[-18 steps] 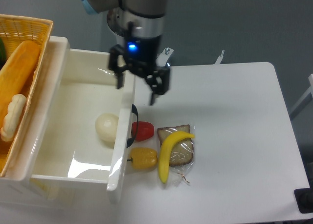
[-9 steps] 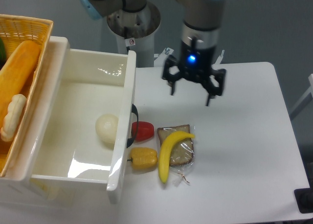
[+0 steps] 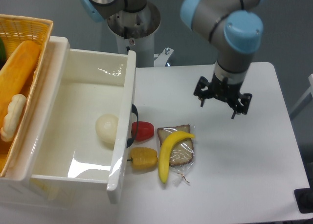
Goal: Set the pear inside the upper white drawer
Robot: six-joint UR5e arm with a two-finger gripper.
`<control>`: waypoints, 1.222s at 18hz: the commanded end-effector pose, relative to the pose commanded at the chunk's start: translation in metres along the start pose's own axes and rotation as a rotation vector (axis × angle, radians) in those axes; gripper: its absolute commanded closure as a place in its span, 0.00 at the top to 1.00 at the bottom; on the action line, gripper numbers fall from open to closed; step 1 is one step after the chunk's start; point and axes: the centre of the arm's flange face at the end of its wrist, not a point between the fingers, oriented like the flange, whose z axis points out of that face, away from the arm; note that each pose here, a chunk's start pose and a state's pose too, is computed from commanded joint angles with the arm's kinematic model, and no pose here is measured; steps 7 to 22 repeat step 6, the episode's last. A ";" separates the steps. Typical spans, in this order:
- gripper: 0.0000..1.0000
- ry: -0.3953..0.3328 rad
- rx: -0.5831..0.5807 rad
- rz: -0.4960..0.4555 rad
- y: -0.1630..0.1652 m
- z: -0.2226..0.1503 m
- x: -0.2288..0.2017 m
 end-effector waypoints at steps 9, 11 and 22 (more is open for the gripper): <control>1.00 0.023 -0.008 0.008 0.014 0.041 -0.040; 1.00 0.023 -0.008 0.008 0.014 0.041 -0.040; 1.00 0.023 -0.008 0.008 0.014 0.041 -0.040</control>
